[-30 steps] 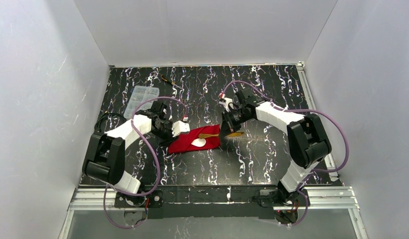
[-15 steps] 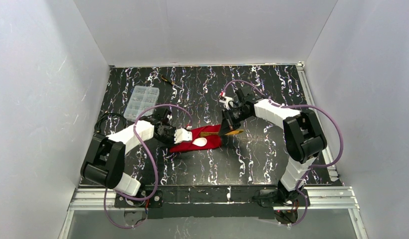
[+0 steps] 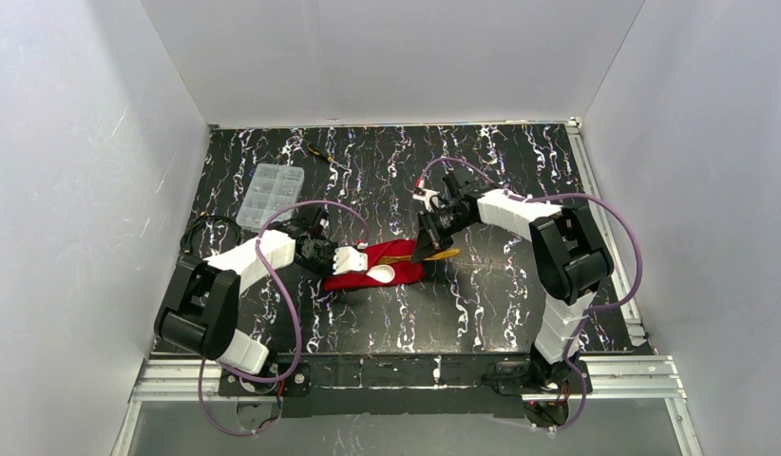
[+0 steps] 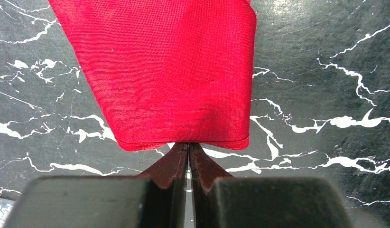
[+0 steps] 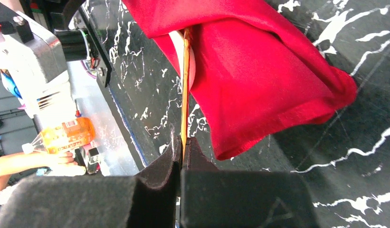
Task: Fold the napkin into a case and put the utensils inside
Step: Insert the knife into the folded napkin.
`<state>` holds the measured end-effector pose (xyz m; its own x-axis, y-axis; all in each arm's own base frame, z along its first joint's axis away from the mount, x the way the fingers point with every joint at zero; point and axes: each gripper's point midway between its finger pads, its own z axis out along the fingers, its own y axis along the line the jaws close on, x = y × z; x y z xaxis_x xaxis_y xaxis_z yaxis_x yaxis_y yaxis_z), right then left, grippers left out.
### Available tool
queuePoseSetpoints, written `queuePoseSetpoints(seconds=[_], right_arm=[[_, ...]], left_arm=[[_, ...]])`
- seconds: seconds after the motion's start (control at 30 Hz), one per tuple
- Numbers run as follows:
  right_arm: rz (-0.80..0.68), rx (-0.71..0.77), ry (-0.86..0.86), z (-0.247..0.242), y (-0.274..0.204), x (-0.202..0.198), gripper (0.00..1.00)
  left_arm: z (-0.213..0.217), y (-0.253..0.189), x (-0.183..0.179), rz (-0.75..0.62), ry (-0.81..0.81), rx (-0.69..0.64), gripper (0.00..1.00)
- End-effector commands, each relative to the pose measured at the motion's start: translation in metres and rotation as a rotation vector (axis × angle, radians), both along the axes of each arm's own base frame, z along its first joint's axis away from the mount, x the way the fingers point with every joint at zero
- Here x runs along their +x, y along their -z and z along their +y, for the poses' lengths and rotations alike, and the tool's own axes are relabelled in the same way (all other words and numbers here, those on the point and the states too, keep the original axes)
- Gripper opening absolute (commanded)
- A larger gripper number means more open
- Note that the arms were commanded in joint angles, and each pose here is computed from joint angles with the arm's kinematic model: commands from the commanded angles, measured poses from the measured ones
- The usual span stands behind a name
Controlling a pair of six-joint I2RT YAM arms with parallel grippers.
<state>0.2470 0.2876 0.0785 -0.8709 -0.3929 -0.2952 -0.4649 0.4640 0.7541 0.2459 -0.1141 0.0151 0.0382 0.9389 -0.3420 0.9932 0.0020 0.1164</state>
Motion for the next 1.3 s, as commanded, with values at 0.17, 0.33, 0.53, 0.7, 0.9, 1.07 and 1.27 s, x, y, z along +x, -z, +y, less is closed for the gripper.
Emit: queuePoseSetpoints(seconds=[0.17,0.33,0.53,0.7,0.9,1.07,1.27], right_arm=[[-0.01,0.099,-0.026,0.03,-0.014,0.01,0.01],[-0.011,0.091,-0.043,0.045,-0.006,0.013,0.01],[-0.033,0.124,-0.051,0.066,-0.01,0.018,0.01],[-0.048,0.143,-0.053,0.079,-0.012,0.02,0.01],[-0.027,0.136,-0.06,0.089,0.004,0.011,0.01],[-0.061,0.145,-0.044,0.095,0.001,0.016,0.23],[-0.145,0.113,-0.004,0.089,-0.019,0.036,0.52]], left_arm=[[-0.003,0.001,-0.004,-0.001,0.05,-0.004,0.02],[-0.004,0.001,-0.004,0.0,0.055,-0.01,0.01],[-0.004,0.0,-0.006,-0.002,0.073,-0.013,0.0],[-0.004,-0.002,-0.009,-0.006,0.091,-0.017,0.0],[-0.006,-0.004,-0.012,0.0,0.106,-0.028,0.0],[-0.006,-0.005,-0.016,0.012,0.118,-0.027,0.0],[-0.006,-0.005,-0.02,0.021,0.125,-0.024,0.0]])
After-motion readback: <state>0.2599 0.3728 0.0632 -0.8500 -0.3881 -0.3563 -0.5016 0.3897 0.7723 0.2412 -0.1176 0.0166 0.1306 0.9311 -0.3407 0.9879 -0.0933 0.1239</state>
